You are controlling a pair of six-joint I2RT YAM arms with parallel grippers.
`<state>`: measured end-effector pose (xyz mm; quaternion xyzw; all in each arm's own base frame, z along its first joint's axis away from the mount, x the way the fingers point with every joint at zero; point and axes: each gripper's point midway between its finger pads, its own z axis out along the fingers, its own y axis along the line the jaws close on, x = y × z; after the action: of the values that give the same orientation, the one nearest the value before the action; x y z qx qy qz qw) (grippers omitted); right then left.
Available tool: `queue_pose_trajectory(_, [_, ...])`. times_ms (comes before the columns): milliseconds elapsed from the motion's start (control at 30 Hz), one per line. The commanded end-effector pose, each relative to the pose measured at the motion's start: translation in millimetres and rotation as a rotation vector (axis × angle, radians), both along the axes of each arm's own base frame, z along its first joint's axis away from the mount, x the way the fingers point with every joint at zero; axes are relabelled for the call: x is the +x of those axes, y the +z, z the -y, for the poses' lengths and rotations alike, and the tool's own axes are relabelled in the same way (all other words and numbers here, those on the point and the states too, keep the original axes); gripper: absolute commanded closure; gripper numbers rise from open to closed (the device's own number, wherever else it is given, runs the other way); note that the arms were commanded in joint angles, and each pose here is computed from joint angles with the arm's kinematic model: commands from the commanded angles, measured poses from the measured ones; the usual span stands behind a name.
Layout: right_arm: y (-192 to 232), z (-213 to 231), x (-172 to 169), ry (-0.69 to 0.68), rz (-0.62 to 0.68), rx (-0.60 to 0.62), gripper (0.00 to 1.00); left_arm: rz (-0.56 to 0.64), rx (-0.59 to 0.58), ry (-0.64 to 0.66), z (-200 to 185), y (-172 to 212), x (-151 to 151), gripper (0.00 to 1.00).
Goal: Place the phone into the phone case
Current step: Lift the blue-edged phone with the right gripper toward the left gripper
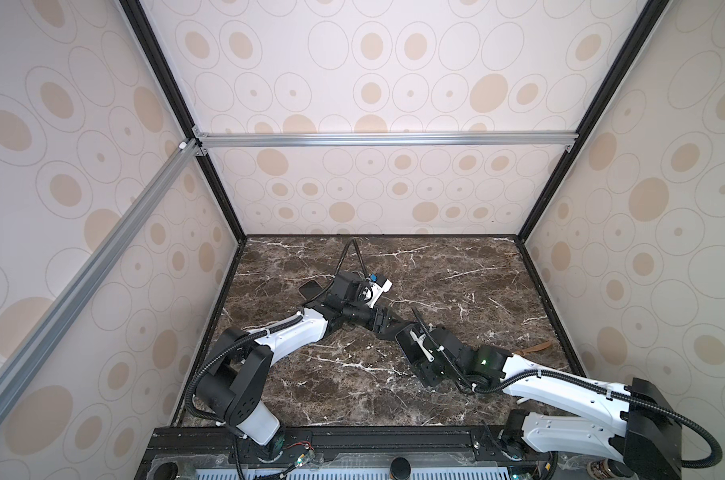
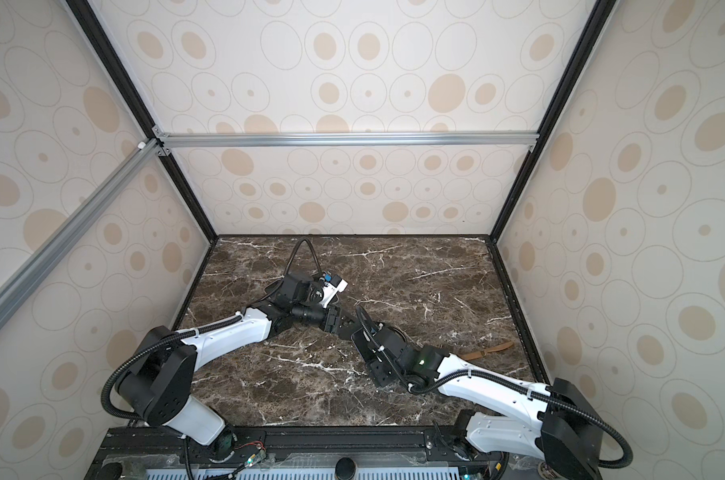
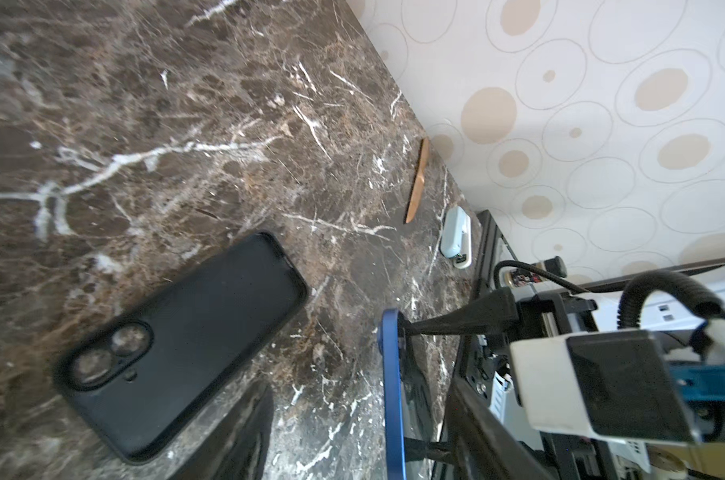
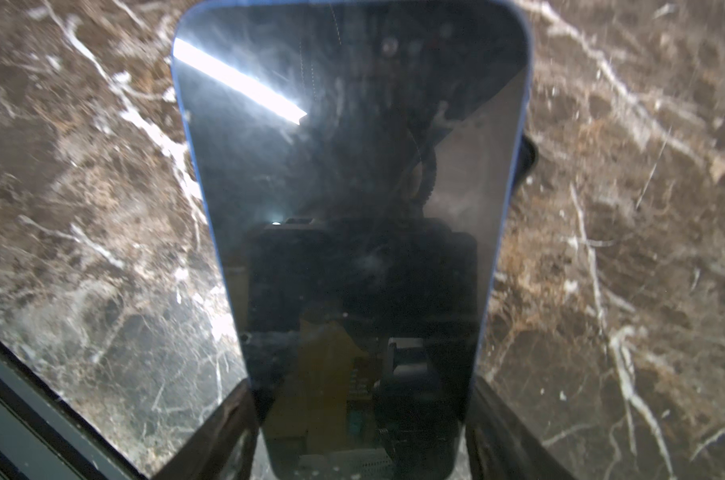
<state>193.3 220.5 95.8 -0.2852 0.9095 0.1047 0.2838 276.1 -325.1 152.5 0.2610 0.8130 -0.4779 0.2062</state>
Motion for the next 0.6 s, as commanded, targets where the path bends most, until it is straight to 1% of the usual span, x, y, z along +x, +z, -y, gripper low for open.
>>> queue_pose_trajectory(0, [25,-19,15,0.033,0.085,0.043,0.54,-0.05,-0.034,-0.067,10,13,-10,0.34])
queue_pose_trajectory(133, [33,-27,18,0.051,0.105,0.068,0.54,-0.062,0.009,-0.07,9,4,-12,0.36])
queue_pose_trajectory(200, [35,-30,20,0.06,0.11,0.067,0.54,-0.07,0.008,-0.079,10,4,-14,0.42])
queue_pose_trajectory(333, [36,-34,23,0.071,0.116,0.061,0.53,-0.078,-0.007,-0.103,12,7,-16,0.68])
queue_pose_trajectory(433, [35,-35,23,0.071,0.117,0.06,0.53,-0.079,-0.009,-0.105,12,8,-17,0.81])
queue_pose_trajectory(500, [37,-35,25,0.066,0.121,0.058,0.52,-0.077,-0.017,-0.109,13,10,-17,0.93])
queue_pose_trajectory(567, [40,-34,26,0.061,0.13,0.059,0.5,-0.073,-0.028,-0.11,13,13,-16,1.0])
